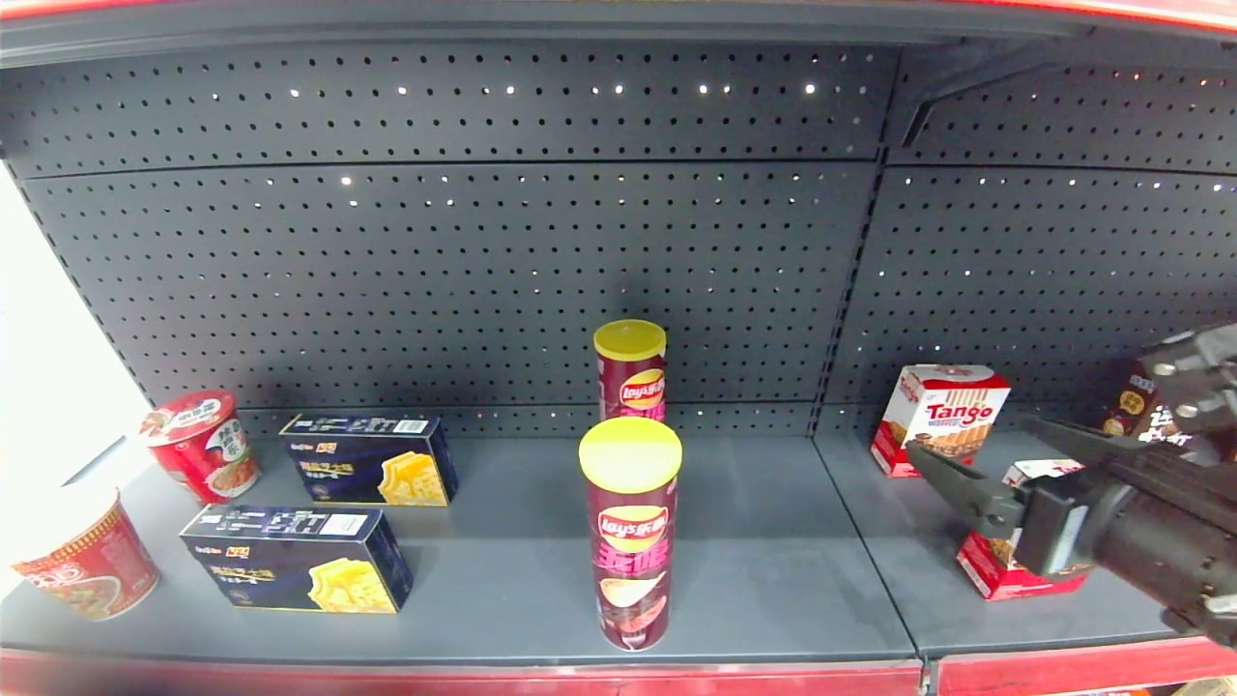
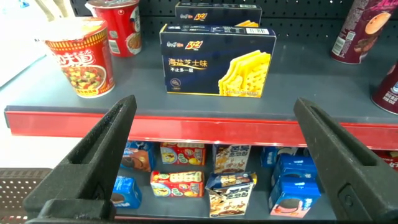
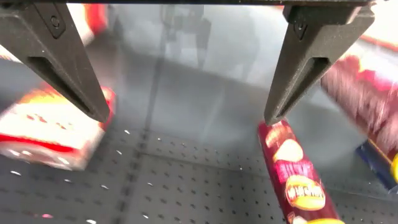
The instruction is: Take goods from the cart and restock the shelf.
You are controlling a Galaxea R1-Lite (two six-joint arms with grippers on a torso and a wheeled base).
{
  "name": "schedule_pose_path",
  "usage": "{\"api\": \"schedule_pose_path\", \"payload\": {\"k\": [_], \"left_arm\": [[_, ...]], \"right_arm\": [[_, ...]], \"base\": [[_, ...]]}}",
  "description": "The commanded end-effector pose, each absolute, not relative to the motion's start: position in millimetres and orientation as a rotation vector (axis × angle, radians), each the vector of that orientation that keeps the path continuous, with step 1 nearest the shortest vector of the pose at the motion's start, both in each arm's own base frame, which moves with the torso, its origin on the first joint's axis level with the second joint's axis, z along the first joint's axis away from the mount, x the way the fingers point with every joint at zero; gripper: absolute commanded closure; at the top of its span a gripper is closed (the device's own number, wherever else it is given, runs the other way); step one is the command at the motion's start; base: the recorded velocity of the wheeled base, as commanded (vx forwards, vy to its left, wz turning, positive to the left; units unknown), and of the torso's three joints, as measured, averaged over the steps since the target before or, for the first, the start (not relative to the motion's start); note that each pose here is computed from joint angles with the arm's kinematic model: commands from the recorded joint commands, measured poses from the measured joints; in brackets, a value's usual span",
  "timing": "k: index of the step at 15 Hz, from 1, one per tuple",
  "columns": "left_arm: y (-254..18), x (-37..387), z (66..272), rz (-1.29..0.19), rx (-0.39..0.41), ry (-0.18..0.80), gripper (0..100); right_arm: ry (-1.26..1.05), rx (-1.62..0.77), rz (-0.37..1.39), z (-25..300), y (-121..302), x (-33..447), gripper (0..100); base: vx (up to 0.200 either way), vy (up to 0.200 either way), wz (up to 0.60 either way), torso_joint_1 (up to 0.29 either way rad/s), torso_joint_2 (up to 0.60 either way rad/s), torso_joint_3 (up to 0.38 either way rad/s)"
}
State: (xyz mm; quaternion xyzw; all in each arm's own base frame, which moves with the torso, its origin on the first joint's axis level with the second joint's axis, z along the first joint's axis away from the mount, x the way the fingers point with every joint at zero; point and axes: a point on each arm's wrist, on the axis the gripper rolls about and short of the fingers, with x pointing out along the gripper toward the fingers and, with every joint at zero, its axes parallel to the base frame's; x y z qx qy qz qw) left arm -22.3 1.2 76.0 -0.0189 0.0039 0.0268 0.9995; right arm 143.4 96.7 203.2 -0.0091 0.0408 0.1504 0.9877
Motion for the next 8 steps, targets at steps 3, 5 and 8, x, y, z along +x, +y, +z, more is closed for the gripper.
{"api": "schedule_pose_path", "payload": {"k": [3,5,8], "left_arm": [[1,-22,76,0.054,-0.038,0.010,0],[1,-22,76,0.054,-0.038,0.010,0],[1,-22,76,0.054,-0.038,0.010,0]], "right_arm": [[-0.078,0.049,0.249,221,47,85,0],[-0.079,0.046,0.186,223,30,68,0],[-0.146,0.047,0.089,218,10,47,0]], "base": [[0.000,0.000,0.00,0.000,0.00,0.000],[0.000,0.000,0.00,0.000,0.00,0.000],[0.000,0.000,0.00,0.000,0.00,0.000]]}}
